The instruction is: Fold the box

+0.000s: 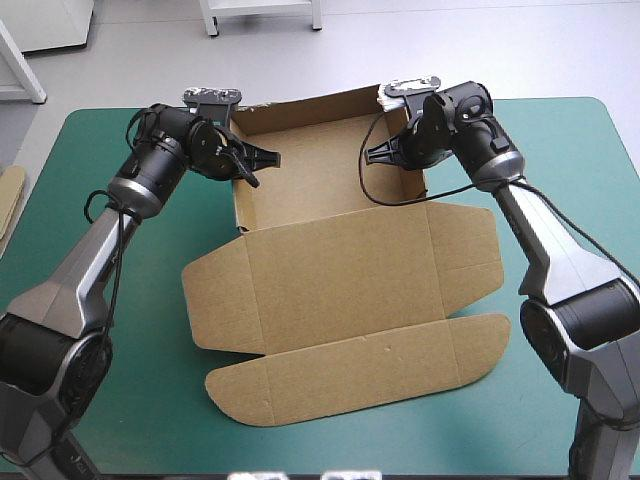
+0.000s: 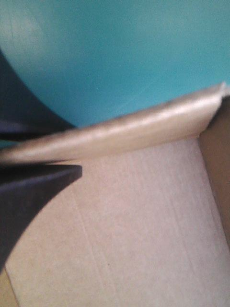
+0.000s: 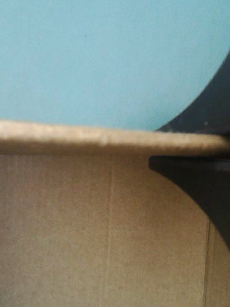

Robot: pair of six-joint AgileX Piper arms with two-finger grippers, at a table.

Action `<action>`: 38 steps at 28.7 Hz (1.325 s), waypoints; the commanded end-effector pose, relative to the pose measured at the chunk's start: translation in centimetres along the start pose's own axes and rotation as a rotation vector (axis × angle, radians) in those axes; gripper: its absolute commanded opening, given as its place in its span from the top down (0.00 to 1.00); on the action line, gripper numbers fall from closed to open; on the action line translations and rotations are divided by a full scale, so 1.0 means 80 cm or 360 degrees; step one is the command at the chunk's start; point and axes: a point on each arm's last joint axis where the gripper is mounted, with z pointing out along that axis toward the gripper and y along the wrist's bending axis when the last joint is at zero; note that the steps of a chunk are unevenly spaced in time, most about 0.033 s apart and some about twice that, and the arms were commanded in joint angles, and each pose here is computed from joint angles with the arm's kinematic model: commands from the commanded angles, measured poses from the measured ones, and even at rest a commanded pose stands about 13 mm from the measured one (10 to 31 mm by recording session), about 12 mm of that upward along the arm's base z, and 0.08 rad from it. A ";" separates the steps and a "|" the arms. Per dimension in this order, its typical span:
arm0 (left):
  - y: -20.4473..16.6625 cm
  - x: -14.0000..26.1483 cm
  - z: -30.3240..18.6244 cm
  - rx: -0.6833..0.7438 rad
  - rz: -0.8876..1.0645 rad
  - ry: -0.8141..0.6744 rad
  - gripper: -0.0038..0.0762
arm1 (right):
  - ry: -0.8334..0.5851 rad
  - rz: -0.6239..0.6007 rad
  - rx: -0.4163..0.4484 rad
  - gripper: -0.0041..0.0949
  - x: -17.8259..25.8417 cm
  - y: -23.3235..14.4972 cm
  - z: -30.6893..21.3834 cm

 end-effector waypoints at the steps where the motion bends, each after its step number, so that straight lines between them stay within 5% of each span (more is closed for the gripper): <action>1: -0.010 -0.016 -0.039 0.0079 -0.0027 -0.0194 0.96 | -0.0209 0.0006 -0.0072 0.97 -0.013 0.006 -0.053; 9: -0.010 -0.017 -0.035 0.0071 -0.0025 -0.0197 0.96 | -0.0129 0.0008 -0.0055 0.97 -0.007 0.005 -0.052; 38: 0.015 -0.010 0.053 -0.0037 -0.0004 0.0342 0.96 | 0.0196 0.0024 -0.0084 0.97 0.010 0.012 0.013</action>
